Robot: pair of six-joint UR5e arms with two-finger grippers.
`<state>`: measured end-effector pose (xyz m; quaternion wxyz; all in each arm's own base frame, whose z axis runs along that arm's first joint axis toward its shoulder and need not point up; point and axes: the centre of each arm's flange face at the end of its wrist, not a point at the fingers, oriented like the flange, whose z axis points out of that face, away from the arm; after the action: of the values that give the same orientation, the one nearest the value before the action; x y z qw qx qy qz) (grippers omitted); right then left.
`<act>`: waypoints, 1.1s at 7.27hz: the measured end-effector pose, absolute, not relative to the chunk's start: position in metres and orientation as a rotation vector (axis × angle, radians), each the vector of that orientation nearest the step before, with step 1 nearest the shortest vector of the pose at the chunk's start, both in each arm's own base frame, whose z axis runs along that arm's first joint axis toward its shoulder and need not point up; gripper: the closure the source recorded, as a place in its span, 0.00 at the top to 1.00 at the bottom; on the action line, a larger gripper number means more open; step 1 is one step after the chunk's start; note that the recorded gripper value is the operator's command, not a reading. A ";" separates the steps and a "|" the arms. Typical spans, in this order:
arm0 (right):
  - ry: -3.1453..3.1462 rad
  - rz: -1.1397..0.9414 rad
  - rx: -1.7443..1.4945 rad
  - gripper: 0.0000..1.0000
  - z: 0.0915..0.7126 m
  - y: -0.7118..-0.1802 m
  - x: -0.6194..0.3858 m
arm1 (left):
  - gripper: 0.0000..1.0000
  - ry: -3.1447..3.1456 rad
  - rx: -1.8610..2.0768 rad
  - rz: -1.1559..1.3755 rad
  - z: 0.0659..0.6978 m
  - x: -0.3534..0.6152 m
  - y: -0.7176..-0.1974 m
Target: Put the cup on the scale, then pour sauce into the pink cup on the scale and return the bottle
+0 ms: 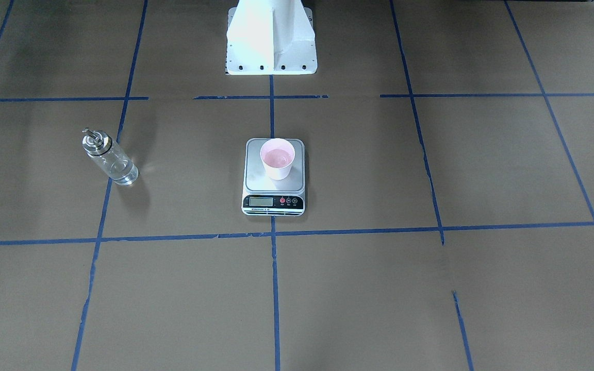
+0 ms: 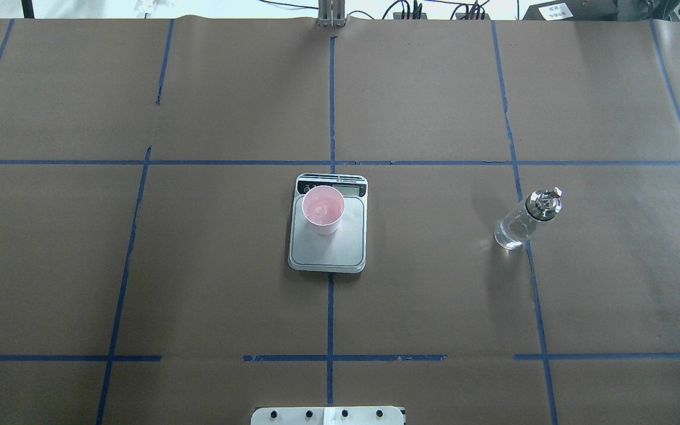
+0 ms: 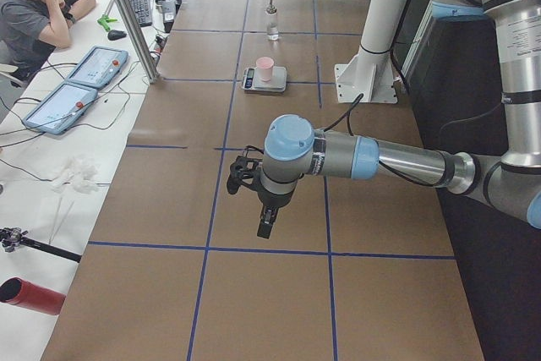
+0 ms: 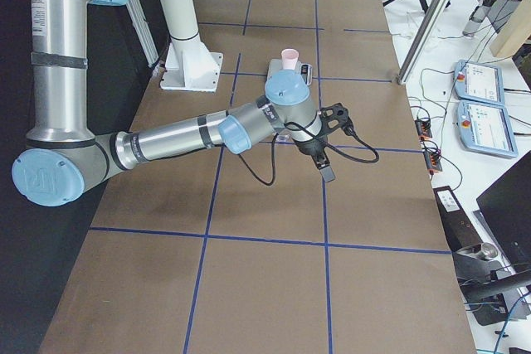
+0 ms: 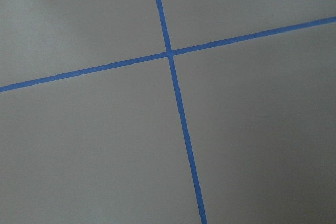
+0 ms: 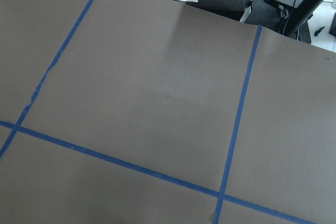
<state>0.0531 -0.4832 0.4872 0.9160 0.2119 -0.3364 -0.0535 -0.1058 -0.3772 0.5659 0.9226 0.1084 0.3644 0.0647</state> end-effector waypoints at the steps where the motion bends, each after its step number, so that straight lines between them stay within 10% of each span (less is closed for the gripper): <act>1: -0.689 -0.070 0.339 1.00 0.505 -0.474 0.058 | 1.00 0.748 0.222 0.133 0.566 -0.106 -0.377; 8: -0.713 0.020 0.058 1.00 0.589 -0.413 0.057 | 1.00 0.752 0.203 0.141 0.574 -0.100 -0.379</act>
<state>0.0568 -0.4130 0.5887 0.9366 0.0281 -0.3490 0.0097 -0.1001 -0.3790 0.5740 0.9226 0.0987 0.3664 0.0689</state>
